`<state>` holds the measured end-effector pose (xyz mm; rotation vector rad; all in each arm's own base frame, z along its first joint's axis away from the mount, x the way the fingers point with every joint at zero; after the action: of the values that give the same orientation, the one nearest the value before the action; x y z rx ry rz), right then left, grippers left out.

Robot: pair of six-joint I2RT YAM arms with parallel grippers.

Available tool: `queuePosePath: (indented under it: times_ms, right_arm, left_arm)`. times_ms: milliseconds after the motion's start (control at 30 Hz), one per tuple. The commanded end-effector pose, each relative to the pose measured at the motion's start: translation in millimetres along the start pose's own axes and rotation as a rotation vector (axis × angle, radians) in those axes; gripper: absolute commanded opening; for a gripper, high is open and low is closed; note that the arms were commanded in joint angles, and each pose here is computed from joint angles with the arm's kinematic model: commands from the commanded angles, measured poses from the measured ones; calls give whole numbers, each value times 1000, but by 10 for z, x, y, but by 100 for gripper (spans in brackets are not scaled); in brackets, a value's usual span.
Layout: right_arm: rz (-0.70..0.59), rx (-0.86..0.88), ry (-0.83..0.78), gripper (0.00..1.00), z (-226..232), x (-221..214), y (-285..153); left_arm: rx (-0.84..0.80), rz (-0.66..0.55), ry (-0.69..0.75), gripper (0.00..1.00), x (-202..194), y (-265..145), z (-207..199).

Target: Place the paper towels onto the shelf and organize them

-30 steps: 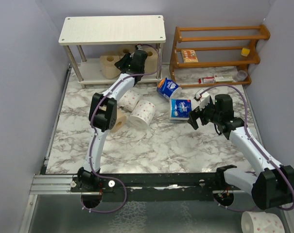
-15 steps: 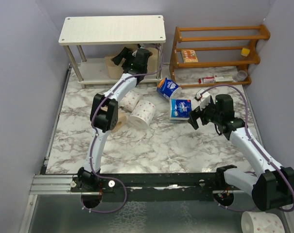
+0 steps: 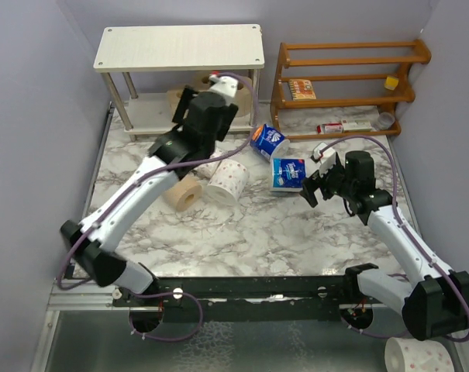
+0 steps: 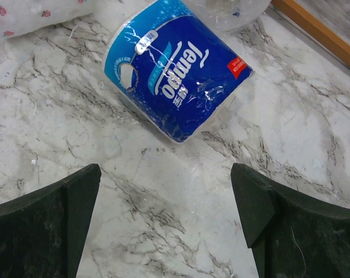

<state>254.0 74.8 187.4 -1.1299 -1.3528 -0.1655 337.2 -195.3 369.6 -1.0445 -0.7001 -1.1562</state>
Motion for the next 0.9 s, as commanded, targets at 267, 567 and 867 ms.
queuePosePath:
  times_ms: [267, 567, 867]
  right_arm:
    - [-45, 49, -34, 96, 48, 67, -56]
    - [-55, 54, -35, 96, 69, 69, -83]
    - [-45, 57, -31, 95, 72, 50, -73]
  left_arm:
    - [-398, 545, -107, 81, -1799, -835, -87]
    - [-190, 715, 112, 72, -2247, -711, -344]
    - [24, 621, 203, 72, -2221, -669, -242]
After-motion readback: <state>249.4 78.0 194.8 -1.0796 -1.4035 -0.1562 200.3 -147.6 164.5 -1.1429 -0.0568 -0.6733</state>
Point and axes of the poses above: each gripper's point midway between its finger pads, its own y axis out along the fingers, its own z axis along the line the jaws close on, x = y × z, the point moved 7 cm from there along -y, back along the fingers, and after that the axes turned 5 degrees about -y, right-handed, at the moved point
